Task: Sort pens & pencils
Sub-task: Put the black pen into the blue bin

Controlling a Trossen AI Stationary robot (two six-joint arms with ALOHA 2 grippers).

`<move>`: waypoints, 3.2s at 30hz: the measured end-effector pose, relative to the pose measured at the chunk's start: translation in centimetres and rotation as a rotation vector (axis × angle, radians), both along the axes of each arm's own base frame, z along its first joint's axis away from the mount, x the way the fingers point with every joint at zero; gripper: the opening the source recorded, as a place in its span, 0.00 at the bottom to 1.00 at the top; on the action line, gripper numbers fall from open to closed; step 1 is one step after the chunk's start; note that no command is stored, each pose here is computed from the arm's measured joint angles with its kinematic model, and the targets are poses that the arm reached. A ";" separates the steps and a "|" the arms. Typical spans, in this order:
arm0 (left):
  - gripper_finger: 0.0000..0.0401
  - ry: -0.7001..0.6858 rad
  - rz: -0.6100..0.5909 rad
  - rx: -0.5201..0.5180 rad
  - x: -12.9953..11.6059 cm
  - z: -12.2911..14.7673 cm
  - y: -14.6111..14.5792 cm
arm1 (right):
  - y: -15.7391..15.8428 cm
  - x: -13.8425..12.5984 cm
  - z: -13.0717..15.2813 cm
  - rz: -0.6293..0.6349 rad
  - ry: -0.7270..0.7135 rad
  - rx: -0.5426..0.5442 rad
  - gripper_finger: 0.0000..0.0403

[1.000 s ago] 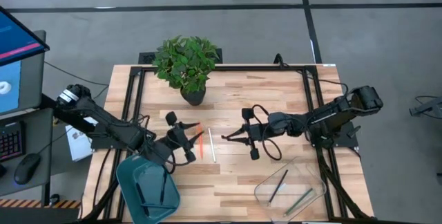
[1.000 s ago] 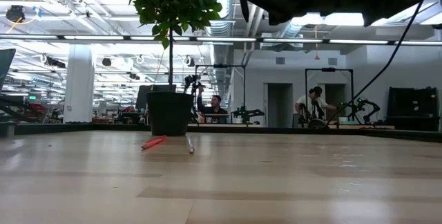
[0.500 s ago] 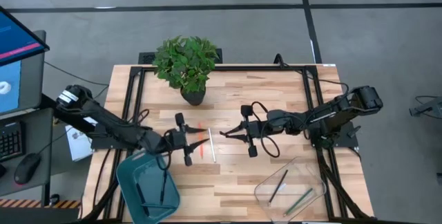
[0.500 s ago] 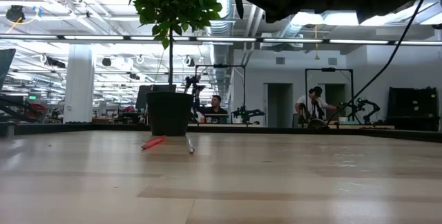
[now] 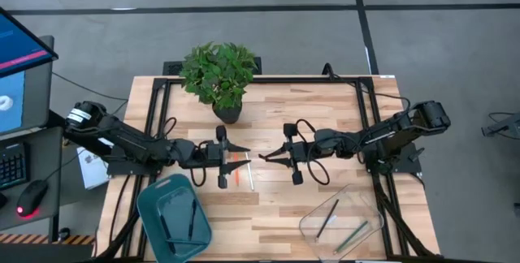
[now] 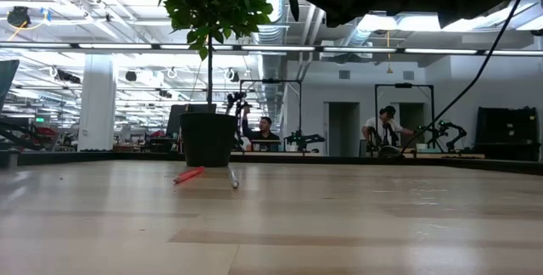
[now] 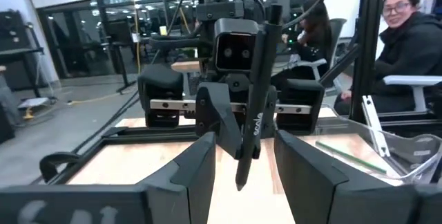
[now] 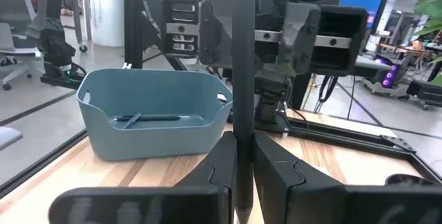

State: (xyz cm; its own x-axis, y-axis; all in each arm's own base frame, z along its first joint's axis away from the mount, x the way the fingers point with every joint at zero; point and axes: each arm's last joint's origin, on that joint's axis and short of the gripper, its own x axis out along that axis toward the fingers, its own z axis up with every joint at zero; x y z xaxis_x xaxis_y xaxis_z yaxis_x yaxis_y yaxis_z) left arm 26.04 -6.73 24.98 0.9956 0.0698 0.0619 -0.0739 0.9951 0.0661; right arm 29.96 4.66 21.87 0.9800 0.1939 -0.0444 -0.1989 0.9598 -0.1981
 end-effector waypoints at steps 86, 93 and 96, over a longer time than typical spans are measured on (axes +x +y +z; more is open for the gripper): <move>0.05 0.014 -0.158 0.023 1.0 -0.3 3.2 | -1.0 3.8 -0.1 -0.033 0.041 -0.043 0.15; 0.05 0.023 -0.166 0.026 1.0 -0.4 3.2 | -0.7 3.8 -0.2 -0.028 0.048 -0.021 0.24; 0.05 0.028 -0.167 0.027 1.0 -0.4 3.2 | -0.7 3.8 -0.2 -0.028 0.055 -0.018 0.31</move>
